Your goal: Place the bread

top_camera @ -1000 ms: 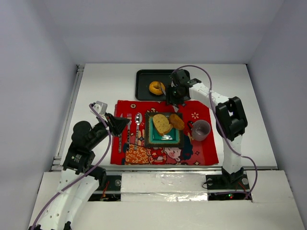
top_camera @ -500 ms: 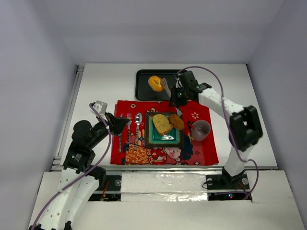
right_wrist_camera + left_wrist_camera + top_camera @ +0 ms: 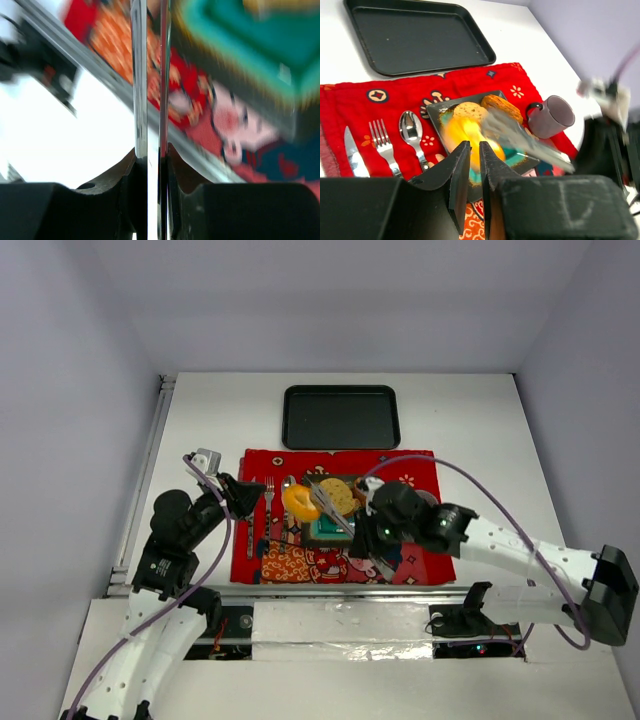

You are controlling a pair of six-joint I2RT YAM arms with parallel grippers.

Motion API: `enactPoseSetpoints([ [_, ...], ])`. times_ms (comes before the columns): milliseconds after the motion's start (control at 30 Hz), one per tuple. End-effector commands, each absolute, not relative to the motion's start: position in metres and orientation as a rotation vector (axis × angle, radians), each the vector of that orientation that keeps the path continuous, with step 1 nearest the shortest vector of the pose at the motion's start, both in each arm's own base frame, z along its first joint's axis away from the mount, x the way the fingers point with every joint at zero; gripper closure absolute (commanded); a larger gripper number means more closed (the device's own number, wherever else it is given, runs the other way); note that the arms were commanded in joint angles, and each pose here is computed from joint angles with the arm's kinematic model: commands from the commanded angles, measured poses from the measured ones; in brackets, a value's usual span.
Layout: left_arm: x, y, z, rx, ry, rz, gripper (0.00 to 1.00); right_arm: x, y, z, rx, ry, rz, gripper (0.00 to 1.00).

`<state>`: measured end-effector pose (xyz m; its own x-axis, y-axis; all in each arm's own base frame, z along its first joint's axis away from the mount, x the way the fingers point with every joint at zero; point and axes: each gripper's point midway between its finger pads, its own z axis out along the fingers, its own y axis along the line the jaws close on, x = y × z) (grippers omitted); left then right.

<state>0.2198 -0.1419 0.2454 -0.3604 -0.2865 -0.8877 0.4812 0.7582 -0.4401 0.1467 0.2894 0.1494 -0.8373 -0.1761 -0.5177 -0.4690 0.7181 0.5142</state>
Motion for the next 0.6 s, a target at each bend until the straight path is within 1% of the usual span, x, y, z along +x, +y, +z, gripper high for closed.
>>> enactPoseSetpoints([
  [0,0.225,-0.137,0.254,0.139,1.735,-0.774,0.88,0.129,0.272,0.139,-0.35,2.529,0.833,0.8],
  [133,0.226,-0.135,0.255,0.124,1.731,-0.765,0.88,0.111,0.269,0.133,-0.334,2.532,0.856,0.8],
  [300,0.225,-0.133,0.256,0.115,1.725,-0.76,0.88,0.117,0.26,0.108,-0.318,2.565,0.631,0.8],
  [400,0.224,-0.133,0.258,0.118,1.718,-0.76,0.88,0.12,0.264,0.103,-0.318,2.564,0.602,0.79],
  [433,0.224,-0.133,0.258,0.12,1.717,-0.762,0.88,0.119,0.266,0.103,-0.321,2.561,0.605,0.77],
  [467,0.224,-0.134,0.257,0.119,1.719,-0.762,0.88,0.119,0.267,0.104,-0.319,2.557,0.606,0.77],
  [533,0.223,-0.133,0.259,0.119,1.712,-0.761,0.88,0.12,0.268,0.106,-0.312,2.553,0.609,0.68],
  [567,0.223,-0.133,0.259,0.122,1.71,-0.761,0.88,0.12,0.269,0.11,-0.312,2.55,0.616,0.61],
])
